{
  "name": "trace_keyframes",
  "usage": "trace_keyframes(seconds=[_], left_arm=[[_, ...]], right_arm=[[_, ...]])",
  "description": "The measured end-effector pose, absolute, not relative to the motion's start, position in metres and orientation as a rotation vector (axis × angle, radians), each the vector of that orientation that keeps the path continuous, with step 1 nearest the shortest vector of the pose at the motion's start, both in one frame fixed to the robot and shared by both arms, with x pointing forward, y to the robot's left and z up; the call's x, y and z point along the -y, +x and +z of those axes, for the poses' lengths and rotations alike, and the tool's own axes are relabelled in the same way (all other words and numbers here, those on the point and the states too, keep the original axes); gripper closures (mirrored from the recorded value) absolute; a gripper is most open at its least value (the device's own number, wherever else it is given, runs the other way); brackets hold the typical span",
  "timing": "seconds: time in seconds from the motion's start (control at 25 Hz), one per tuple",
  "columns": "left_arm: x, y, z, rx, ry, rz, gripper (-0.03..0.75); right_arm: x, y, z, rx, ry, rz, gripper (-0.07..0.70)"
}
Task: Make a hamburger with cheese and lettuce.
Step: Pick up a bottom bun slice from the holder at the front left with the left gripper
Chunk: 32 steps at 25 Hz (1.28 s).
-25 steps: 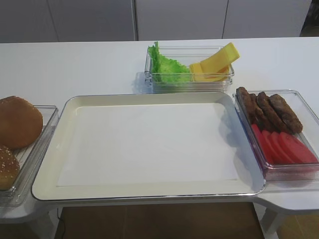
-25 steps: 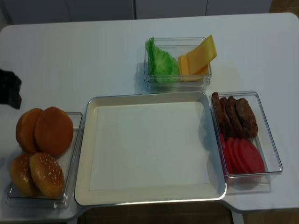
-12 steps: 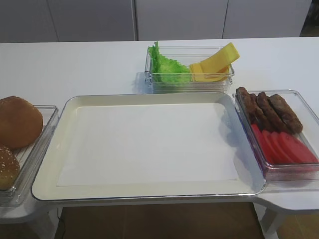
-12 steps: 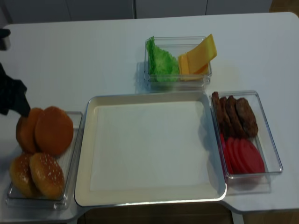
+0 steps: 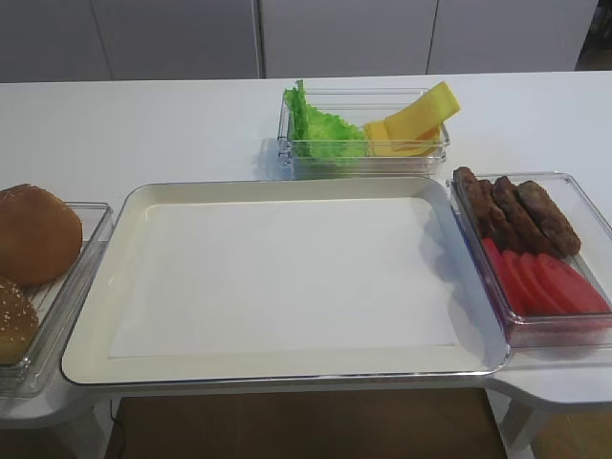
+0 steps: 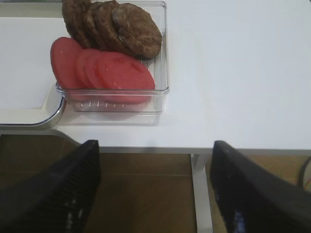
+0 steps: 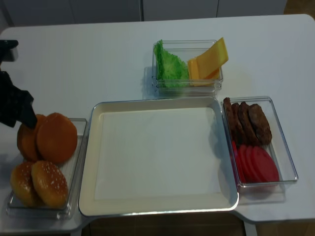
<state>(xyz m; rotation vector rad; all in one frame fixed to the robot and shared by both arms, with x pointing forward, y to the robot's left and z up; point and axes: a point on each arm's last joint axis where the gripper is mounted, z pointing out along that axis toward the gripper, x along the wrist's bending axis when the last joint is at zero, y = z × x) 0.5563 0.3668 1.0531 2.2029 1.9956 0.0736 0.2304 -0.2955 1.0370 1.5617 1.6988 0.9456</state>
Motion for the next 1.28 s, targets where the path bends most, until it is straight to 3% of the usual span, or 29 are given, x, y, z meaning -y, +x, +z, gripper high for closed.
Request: trace_keyframes(seconds=[0.28,0.64,1.28], left_arm=[[-0.3669,0.5576,1.0504,-1.969,2.230,0.065,0.252],[-0.3649,0.5581,1.0507,-1.956,2.214,0.049,0.309],[-0.3648,0.5581,1.0507,-1.955,2.214,0.049,0.312]], right_arm=[[0.2955,0.2304,1.0370,-1.699,1.562,0.946,0.082],[0.2955,0.2304,1.0370,-1.698,1.564,0.947,0.082],[0.2955,0.2304,1.0370,-1.698,1.564,0.947,0.082]])
